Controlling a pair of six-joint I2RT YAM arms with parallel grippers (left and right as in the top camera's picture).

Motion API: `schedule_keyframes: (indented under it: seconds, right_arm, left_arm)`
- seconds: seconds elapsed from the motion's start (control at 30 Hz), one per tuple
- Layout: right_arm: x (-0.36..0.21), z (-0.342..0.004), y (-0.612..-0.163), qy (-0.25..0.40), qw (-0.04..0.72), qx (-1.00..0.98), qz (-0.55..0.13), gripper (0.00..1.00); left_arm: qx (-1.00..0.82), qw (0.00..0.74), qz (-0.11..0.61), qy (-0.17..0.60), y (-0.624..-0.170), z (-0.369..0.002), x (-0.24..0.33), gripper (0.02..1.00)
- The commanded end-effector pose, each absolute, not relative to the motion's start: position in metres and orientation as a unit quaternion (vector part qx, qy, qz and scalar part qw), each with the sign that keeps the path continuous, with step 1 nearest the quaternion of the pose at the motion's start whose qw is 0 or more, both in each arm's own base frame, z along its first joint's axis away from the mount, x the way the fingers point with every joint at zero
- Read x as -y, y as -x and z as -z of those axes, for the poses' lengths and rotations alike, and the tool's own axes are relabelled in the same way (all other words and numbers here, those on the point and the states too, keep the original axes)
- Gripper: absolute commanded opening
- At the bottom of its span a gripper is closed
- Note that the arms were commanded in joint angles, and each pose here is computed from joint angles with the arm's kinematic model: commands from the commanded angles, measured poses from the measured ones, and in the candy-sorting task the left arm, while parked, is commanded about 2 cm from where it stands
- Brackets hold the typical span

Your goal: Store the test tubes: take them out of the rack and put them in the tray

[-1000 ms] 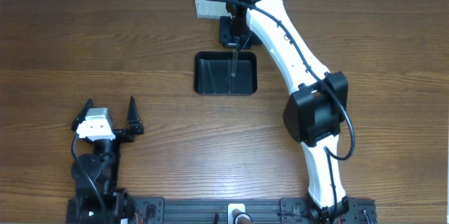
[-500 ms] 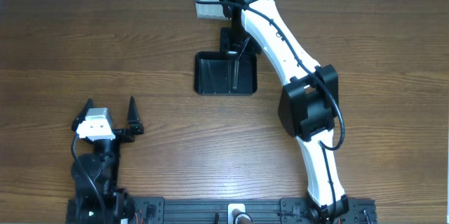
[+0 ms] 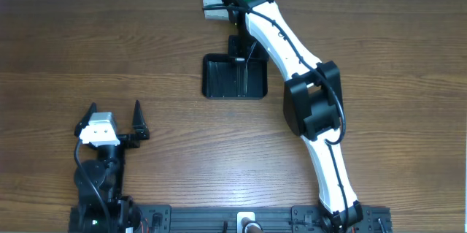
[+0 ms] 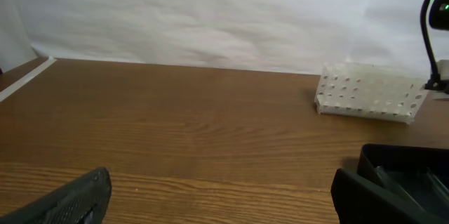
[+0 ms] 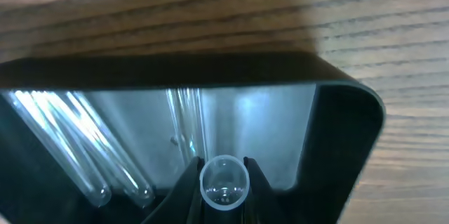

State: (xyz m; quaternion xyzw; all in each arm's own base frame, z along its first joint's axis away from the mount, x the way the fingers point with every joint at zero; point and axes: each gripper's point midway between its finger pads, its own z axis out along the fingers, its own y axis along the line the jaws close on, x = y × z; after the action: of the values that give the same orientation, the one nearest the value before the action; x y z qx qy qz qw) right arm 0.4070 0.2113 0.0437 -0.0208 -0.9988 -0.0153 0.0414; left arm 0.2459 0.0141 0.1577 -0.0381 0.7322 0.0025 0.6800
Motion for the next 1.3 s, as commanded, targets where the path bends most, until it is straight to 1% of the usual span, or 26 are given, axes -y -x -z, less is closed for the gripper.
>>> schedule_keyframes:
  seconds: [0.03,0.17,0.5,0.63,0.77,0.9,0.93,1.0,1.13,1.3]
  right_arm:
    - [-0.210,-0.034,-0.414,0.024,0.034,0.999,0.007,0.091]
    - [-0.211,-0.030,-0.419,0.026,0.028,0.999,0.010,0.150]
    - [-0.209,-0.015,-0.420,0.028,0.038,0.999,0.005,0.134]
    - [-0.208,-0.014,-0.420,0.029,0.038,0.999,0.005,0.152]
    - [-0.207,-0.014,-0.421,0.031,0.039,0.999,0.005,0.202]
    - [-0.210,-0.015,-0.418,0.031,0.045,0.998,0.015,0.340]
    - [-0.213,-0.016,-0.417,0.031,0.048,0.998,0.022,0.356]
    - [-0.216,-0.020,-0.415,0.030,0.051,0.998,0.030,0.358]
    - [-0.219,-0.041,-0.412,0.028,0.043,0.998,0.041,0.358]
    - [-0.217,-0.085,-0.409,0.014,0.013,0.998,0.056,0.415]
  left_arm:
    - [-0.733,0.680,-0.002,0.031,-0.246,-0.156,-0.012,0.996]
    - [-0.733,0.680,-0.002,0.031,-0.246,-0.156,-0.012,0.998]
    - [-0.733,0.680,-0.002,0.031,-0.246,-0.156,-0.012,0.998]
    - [-0.733,0.680,-0.002,0.031,-0.246,-0.156,-0.012,0.998]
    - [-0.733,0.680,-0.002,0.031,-0.246,-0.156,-0.012,0.996]
    - [-0.733,0.680,-0.002,0.031,-0.246,-0.156,-0.012,0.998]
    - [-0.733,0.680,-0.002,0.031,-0.246,-0.156,-0.012,0.998]
    - [-0.733,0.680,-0.002,0.031,-0.246,-0.156,-0.012,0.998]
    - [-0.733,0.680,-0.002,0.031,-0.246,-0.156,-0.012,0.998]
    - [-0.733,0.680,-0.002,0.031,-0.246,-0.156,-0.012,0.998]
